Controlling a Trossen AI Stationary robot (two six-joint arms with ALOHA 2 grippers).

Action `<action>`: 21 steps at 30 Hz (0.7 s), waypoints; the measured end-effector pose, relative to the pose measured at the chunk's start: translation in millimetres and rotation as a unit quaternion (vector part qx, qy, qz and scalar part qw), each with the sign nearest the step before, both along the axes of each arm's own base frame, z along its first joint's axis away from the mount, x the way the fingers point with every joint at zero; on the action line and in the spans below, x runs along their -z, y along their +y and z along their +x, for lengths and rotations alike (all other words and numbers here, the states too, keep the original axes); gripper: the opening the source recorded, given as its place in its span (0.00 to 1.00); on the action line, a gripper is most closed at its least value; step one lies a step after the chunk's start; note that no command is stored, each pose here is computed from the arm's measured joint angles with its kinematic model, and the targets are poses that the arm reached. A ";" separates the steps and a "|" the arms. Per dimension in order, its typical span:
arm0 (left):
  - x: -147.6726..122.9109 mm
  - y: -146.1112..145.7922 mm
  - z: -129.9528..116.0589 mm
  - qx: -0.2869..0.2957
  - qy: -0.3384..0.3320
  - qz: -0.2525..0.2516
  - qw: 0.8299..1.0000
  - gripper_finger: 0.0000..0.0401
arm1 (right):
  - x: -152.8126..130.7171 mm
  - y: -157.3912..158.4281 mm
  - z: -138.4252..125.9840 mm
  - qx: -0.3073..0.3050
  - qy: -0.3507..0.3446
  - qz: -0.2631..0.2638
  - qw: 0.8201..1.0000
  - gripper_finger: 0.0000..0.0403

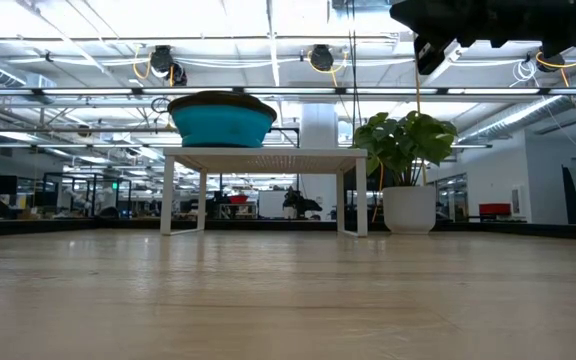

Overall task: Pick & Place Fruit
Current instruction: Put the table knife on the shelf

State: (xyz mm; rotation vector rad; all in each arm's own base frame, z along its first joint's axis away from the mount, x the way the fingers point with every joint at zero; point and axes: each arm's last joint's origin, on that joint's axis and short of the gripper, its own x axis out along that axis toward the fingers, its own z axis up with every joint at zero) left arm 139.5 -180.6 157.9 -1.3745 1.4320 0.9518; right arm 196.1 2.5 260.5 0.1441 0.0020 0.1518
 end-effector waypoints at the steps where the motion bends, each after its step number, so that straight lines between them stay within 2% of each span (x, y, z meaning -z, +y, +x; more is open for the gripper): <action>1: 2.6 -0.7 0.4 0.000 0.005 0.003 1.000 0.29 | 0.0 0.0 0.0 0.000 0.000 0.000 1.000 0.00; 9: 19.2 -7.1 4.3 0.008 0.032 0.007 0.999 0.29 | 0.0 0.0 0.0 0.000 0.000 0.000 1.000 0.00; 21: 29.3 -11.9 9.2 0.017 0.017 0.019 1.000 0.29 | -0.2 0.0 0.0 0.000 -0.001 0.000 1.000 0.00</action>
